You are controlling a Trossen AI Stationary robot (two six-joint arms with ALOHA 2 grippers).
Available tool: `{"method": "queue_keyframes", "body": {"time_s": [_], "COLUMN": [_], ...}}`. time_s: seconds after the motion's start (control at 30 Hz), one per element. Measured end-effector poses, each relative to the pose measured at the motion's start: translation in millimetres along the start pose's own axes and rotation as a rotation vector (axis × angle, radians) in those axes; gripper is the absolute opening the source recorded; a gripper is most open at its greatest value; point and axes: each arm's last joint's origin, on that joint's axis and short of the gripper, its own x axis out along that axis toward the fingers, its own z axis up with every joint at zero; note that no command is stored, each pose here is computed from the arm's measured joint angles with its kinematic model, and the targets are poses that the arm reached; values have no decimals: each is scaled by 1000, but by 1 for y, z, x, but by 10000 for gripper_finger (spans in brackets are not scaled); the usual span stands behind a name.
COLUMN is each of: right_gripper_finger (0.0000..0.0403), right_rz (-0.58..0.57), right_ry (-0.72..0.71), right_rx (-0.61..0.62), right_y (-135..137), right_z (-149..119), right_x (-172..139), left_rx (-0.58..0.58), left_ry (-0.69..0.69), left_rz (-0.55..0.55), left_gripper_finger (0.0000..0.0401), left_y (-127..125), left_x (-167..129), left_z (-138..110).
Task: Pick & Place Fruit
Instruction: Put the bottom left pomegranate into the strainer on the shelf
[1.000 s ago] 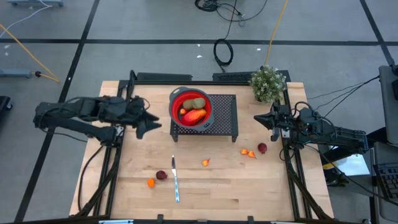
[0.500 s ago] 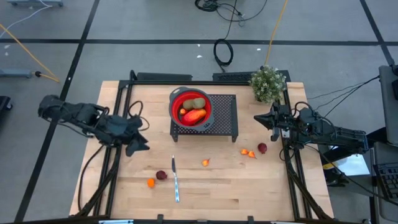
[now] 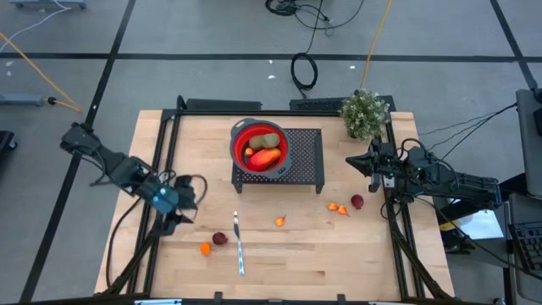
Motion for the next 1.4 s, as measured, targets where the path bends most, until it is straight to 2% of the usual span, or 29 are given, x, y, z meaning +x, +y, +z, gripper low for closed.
{"method": "queue_keyframes", "body": {"time_s": [0.23,0.47,0.6,0.8,0.97,1.2,1.4], "right_gripper_finger": [0,0,0,0,0,0,0], "right_rz": [0,0,0,1,0,0,1], "right_ry": [0,1,1,1,2,2,2], "right_rx": [0,0,0,0,0,0,0], "right_y": [0,0,0,0,0,0,0], "right_z": [0,0,0,0,0,0,0], "right_x": [0,0,0,0,0,0,0], "left_rx": [243,367,389,389,390,359,318], "left_ry": [112,261,309,260,238,286,300], "left_rz": [50,142,152,130,121,114,119], "left_gripper_finger": [209,209,209,209,209,209,209], "left_y": [-13,-23,-30,-39,-42,-43,-43], "left_x": [34,79,103,131,144,160,164], "left_z": [6,8,8,15,18,14,13]}}
